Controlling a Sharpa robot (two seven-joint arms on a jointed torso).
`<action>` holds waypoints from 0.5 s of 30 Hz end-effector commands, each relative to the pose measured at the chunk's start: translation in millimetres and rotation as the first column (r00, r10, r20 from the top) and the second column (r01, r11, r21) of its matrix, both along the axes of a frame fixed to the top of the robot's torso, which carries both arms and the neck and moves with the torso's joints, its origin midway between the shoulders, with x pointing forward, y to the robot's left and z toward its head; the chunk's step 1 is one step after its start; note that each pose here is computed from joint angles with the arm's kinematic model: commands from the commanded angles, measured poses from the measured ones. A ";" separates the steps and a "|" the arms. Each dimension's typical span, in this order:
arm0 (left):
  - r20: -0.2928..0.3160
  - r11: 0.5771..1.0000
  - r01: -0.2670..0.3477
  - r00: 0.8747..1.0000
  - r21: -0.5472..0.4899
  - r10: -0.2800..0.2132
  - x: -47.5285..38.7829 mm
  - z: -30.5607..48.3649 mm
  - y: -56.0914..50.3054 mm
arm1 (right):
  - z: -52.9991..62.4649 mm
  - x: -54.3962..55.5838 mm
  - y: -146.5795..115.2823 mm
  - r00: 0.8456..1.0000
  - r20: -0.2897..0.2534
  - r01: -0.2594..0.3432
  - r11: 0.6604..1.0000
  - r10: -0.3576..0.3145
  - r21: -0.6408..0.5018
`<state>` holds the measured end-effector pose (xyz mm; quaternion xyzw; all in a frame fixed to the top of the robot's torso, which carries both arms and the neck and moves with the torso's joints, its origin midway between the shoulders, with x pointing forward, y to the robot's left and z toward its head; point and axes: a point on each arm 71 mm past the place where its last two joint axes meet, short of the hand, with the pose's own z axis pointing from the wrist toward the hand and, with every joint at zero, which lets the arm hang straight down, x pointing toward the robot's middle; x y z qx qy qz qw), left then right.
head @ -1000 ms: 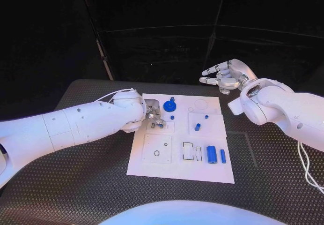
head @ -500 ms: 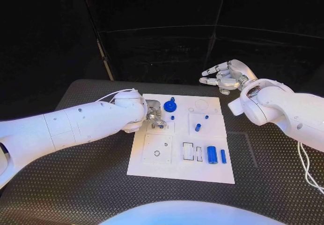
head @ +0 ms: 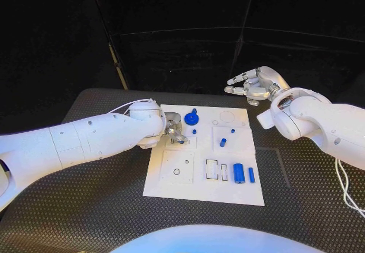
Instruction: Assemble the parts on the task board
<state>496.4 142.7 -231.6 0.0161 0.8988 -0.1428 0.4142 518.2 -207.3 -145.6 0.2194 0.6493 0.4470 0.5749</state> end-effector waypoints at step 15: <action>-0.044 0.999 0.025 0.999 0.045 -0.023 -3.6 -6.6 0.5 | 1.3 0.0 1.3 1.000 0.004 -0.010 1.000 0.010 -0.001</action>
